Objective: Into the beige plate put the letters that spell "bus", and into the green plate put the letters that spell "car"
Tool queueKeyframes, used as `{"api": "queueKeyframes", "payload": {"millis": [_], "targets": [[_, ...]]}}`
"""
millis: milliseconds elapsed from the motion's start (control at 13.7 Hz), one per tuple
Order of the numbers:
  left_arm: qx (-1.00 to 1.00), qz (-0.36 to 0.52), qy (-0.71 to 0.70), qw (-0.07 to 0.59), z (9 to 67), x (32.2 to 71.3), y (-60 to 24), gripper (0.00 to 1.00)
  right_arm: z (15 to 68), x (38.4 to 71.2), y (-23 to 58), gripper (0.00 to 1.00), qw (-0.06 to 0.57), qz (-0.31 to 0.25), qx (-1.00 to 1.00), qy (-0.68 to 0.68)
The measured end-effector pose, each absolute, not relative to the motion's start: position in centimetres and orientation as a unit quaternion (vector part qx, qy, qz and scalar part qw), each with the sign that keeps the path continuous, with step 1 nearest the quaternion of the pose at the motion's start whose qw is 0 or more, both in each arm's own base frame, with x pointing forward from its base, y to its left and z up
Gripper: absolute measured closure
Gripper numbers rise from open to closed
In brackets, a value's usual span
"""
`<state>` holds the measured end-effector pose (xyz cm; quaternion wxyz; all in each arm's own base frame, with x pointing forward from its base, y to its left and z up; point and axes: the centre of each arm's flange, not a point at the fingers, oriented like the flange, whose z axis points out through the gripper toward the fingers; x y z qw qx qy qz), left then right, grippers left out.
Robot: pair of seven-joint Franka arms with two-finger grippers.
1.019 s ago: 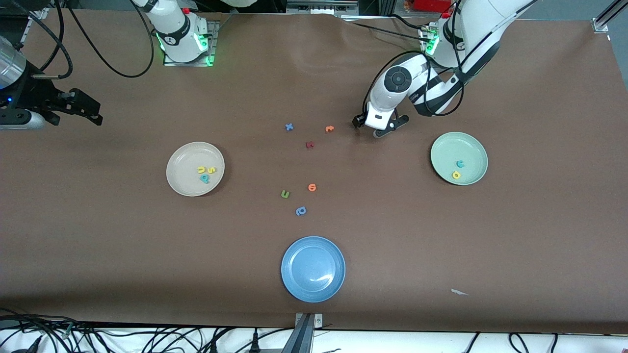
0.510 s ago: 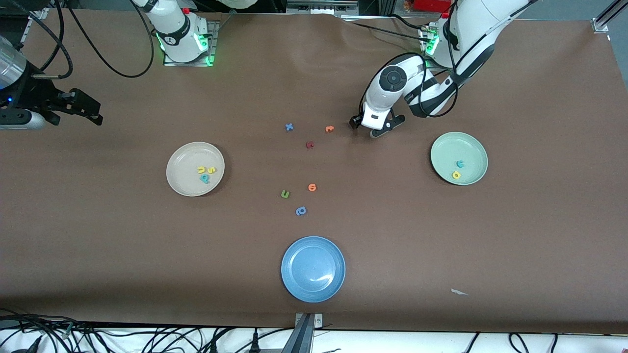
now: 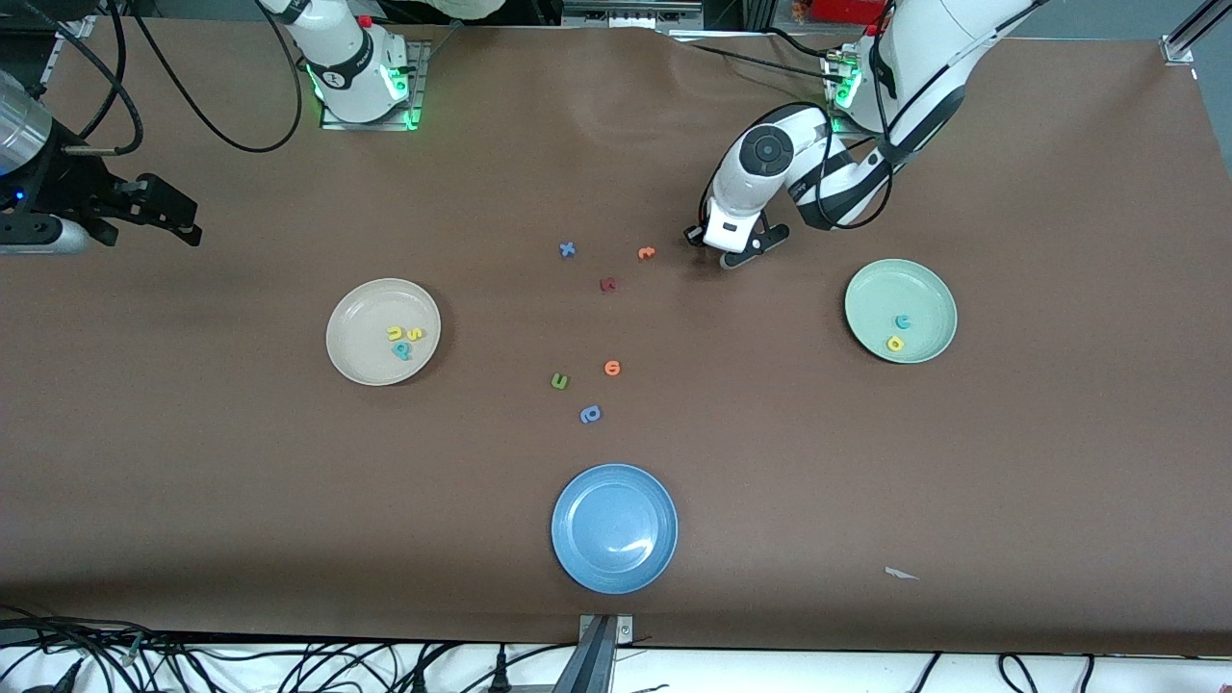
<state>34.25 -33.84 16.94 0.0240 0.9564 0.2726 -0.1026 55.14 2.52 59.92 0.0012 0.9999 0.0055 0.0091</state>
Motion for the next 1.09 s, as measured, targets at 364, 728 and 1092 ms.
{"api": "queueKeyframes", "payload": {"millis": [364,728,1092], "targets": [[0.956,-0.102,0.273,0.025,17.0,34.4,-33.9,0.85,59.9,55.1,2.6,0.0,0.001,0.009,1.0,0.006],[0.951,-0.085,0.295,0.036,18.4,38.4,-32.9,0.85,59.9,55.1,3.0,0.0,0.001,0.009,1.0,0.01],[0.949,-0.071,0.307,-0.011,22.6,47.7,-28.0,0.85,59.9,55.1,3.0,0.0,0.001,0.009,1.0,0.01]]}}
